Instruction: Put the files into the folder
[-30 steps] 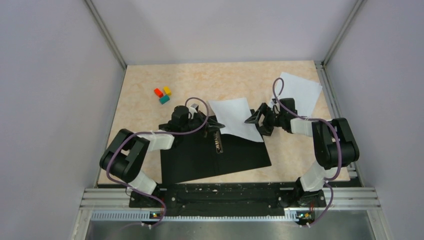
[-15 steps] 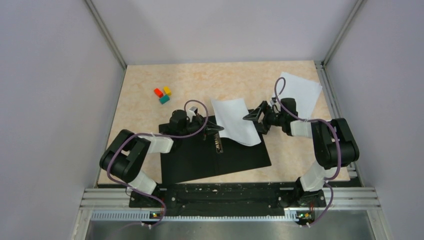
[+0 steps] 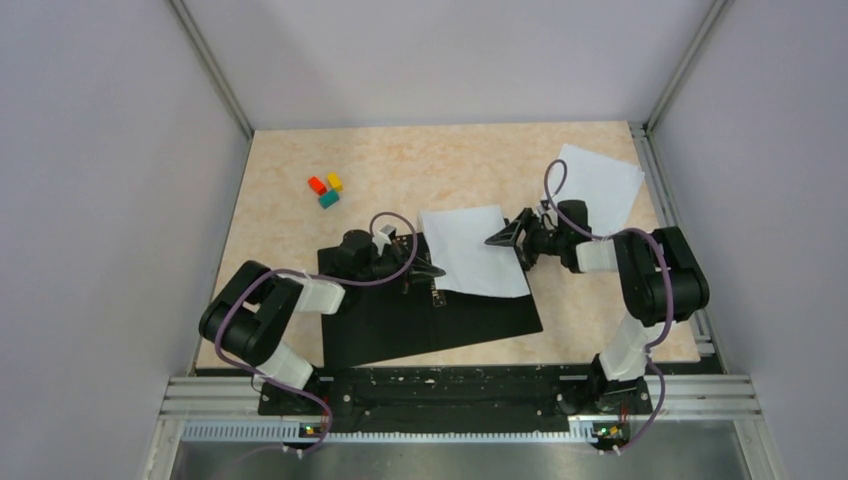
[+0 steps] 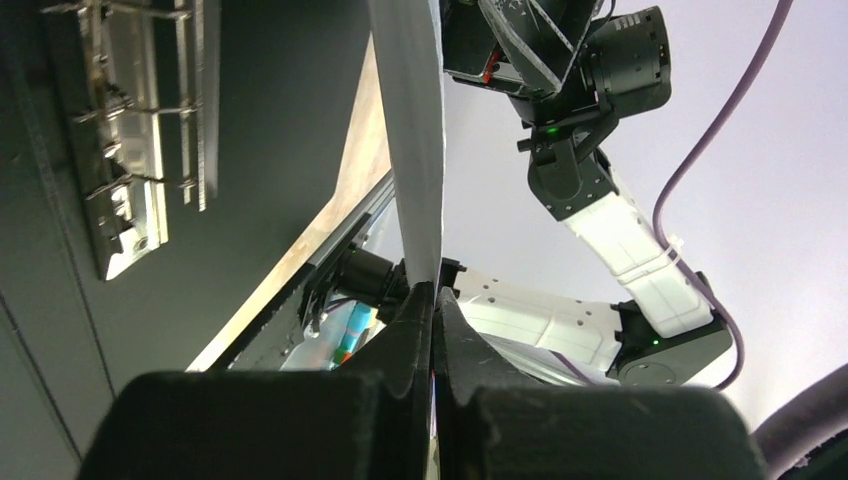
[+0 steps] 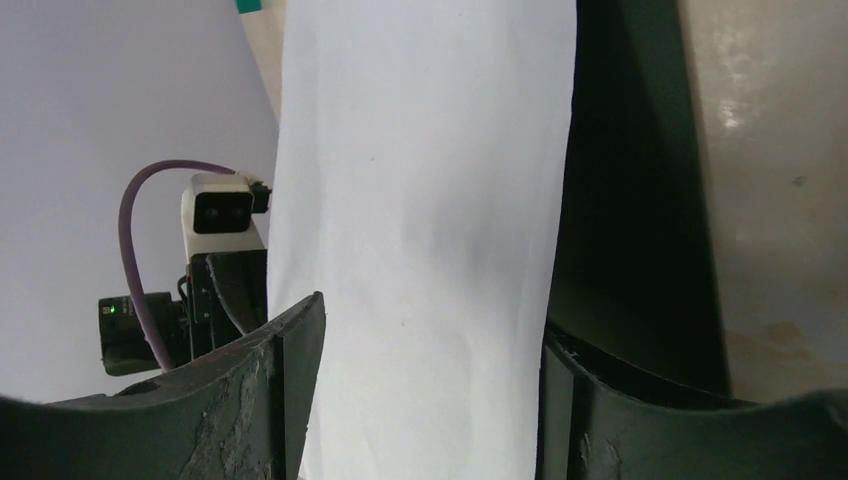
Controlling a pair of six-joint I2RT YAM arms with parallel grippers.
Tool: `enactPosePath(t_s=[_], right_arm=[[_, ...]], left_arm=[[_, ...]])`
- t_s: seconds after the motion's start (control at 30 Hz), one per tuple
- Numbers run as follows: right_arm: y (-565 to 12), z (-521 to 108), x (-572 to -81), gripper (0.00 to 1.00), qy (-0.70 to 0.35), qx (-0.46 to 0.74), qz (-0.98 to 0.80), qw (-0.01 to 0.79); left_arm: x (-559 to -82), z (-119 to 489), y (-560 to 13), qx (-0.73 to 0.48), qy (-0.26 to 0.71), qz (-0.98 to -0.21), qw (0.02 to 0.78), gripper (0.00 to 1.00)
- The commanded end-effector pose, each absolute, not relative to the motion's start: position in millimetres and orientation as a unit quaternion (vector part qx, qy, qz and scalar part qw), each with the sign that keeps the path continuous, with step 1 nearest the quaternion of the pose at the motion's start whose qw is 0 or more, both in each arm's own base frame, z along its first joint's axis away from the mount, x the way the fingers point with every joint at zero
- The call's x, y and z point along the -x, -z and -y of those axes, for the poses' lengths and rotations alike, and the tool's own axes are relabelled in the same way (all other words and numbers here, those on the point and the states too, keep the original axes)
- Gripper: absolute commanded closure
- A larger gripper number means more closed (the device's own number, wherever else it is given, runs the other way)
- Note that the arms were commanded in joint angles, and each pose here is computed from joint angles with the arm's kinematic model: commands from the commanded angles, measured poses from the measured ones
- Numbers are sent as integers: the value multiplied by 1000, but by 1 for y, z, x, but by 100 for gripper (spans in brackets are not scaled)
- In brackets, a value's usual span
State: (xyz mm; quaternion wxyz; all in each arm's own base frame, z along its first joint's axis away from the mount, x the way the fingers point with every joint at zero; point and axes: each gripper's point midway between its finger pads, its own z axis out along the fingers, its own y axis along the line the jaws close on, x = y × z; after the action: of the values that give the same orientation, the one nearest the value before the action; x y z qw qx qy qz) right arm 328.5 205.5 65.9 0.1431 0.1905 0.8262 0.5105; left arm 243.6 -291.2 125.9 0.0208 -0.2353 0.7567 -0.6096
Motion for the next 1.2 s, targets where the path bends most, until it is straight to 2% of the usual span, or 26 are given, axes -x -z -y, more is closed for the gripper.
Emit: enactPosePath(t_s=[0.0,0.23,0.4,0.47,0.57,0.67,0.7,0.8,0.9,1.03,1.17], right_arm=[[-52,-209,-324,36,-504,-169,-834,148],[-46,-217,-318,36,-496,-158,-841,144],[-46,-226,-318,40,-507,-152,-838,137],[-45,-227,-318,47,-507,-152,-838,136],[-43,-225,-320,64,-494,-150,-845,139],[-47,-219,-325,88,-469,-132,-859,158],[-47,-216,-326,100,-453,-114,-868,170],[-52,-200,-331,100,-389,-65,-897,202],[-49,-176,-328,100,-314,-25,-925,215],[-52,-168,-320,100,-293,-10,-927,234],[-50,-175,-311,100,-286,15,-930,232]], left_arm=[[-229,289,-131,197,624,-755,31,100],[-215,281,-108,202,601,-773,23,100],[-210,281,-100,201,593,-779,14,100],[-208,280,-96,201,587,-784,10,100],[-205,279,-91,202,576,-792,4,100],[-204,281,-89,182,551,-814,11,98],[-203,281,-88,171,536,-827,18,93],[-205,269,-80,160,461,-872,45,74],[-215,245,-77,144,372,-912,95,63],[-231,216,-74,141,274,-941,144,58],[-248,209,-75,138,237,-948,164,59]])
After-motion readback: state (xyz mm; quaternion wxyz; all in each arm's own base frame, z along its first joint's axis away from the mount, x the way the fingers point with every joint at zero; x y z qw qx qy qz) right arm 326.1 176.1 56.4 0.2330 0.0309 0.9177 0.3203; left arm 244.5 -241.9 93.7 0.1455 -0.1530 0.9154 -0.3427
